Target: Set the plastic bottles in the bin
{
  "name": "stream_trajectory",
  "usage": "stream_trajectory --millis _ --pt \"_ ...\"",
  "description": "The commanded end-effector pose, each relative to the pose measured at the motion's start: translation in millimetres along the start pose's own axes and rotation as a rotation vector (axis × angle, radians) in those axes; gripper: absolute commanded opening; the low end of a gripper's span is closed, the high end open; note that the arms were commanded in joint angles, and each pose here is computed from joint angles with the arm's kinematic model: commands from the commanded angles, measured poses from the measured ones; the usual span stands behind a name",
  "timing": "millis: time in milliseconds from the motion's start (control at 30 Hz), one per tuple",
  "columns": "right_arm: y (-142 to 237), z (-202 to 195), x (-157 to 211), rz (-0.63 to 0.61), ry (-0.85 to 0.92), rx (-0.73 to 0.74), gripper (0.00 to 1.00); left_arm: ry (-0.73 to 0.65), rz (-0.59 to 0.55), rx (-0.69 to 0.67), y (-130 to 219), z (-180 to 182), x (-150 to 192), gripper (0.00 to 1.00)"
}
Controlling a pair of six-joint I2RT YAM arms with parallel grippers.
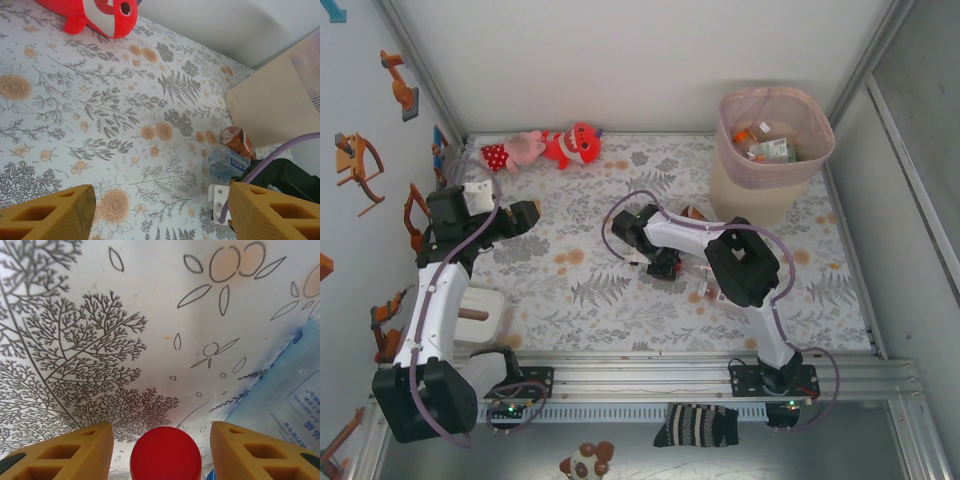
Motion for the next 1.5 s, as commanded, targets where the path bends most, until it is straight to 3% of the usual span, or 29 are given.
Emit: stream_trajectory --millis 0,500,767,1067,1267,1467 --pt "-9.4 1.3 6.9 0.053 0.035 0.014 0.51 -0.020 -0.004 0.033 0.5 -3.0 0.8 0.70" --pt "2.8 -4.5 7.5 0.029 0.024 0.023 0.29 -0.013 -0.010 0.035 1.3 -1.8 0.5 0.69" --pt "47.9 -11.7 17.2 -0.052 -0.060 0.014 0.21 -0.018 -0.013 0.036 2.2 -2.2 0.2 0.69" --pt "140.6 -21.9 36.3 -0.365 -0.243 -0.028 0.21 -0.020 -0.014 0.033 2.8 -1.5 0.8 0.69" --pt "223.3 -56.0 66.8 -0.652 -0.451 -0.005 0.19 -0.016 -0.014 0.036 1.9 -1.2 0.0 0.68" --pt "299.7 -104.1 118.1 -0.949 -0.664 0.050 0.10 -0.022 -0.021 0.035 3.7 -2.1 -0.7 0.68"
Point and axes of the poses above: each hand's point on the last joint's axis, 136 mm out from that joint toward the fingers, its own y axis back along the fingers, its own z axis along the line the jaws close on, x = y × z, the point moved 2 cm from there along y, back along the fingers, and after that the axes turned 2 degrees about -y, right-handed, at the moved point
